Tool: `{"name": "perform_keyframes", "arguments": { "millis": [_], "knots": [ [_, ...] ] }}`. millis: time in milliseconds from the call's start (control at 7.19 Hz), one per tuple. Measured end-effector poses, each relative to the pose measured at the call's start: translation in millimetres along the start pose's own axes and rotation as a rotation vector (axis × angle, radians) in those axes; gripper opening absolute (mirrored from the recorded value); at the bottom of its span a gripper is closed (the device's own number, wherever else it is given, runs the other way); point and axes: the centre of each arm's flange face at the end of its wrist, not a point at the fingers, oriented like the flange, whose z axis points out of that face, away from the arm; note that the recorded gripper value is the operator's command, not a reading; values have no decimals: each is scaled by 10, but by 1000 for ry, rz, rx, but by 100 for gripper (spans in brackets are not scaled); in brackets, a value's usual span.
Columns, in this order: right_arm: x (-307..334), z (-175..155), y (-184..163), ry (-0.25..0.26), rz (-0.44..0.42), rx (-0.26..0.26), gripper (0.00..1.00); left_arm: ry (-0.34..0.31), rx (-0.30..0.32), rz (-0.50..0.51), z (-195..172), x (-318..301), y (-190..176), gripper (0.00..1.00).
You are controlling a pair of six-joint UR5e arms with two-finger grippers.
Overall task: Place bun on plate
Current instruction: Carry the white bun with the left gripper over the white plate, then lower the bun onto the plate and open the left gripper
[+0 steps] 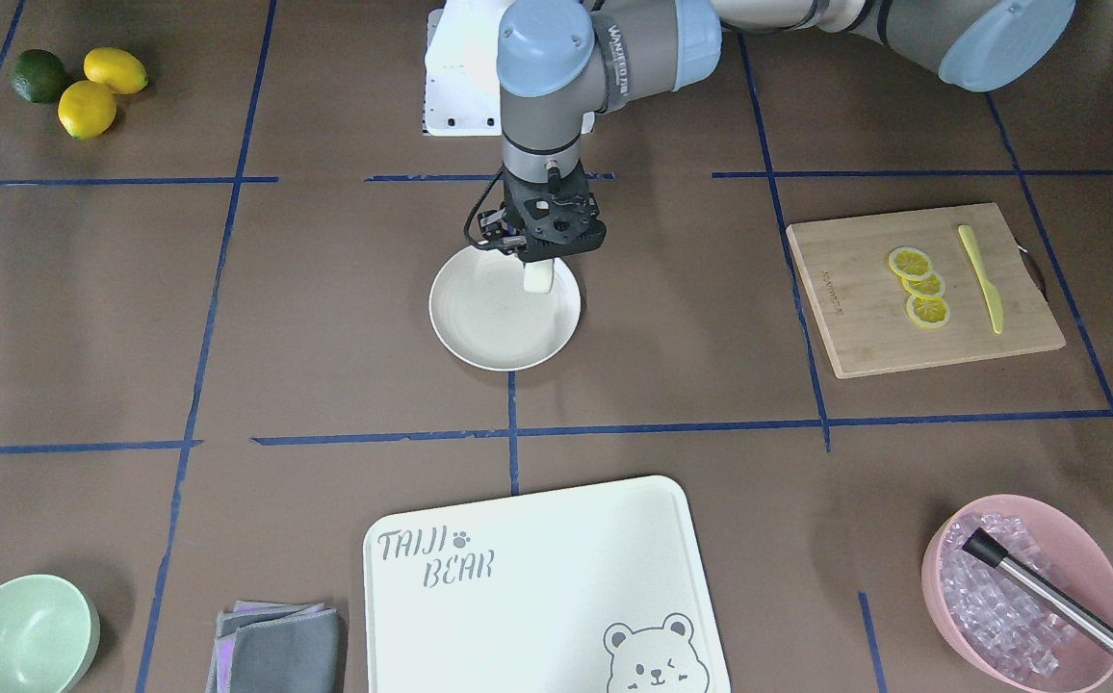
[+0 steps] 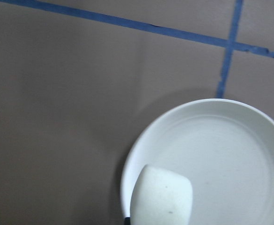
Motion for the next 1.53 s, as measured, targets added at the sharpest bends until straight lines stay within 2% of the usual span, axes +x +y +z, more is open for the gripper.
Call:
{"name": "perform_keyframes", "arguments": {
  "millis": [278, 834, 1252, 1530],
  "knots": [
    [596, 4, 150, -31, -5, 0, 100, 1, 21, 1, 285, 229, -30, 34],
    [879, 15, 335, -39, 18, 0, 100, -15, 20, 13, 555, 245, 16, 38],
    [900, 22, 360, -41, 23, -1, 100, -19, 13, 25, 624, 249, 100, 59],
    [907, 33, 376, -42, 26, -3, 100, -24, 15, 27, 656, 224, 103, 82]
  ]
}}
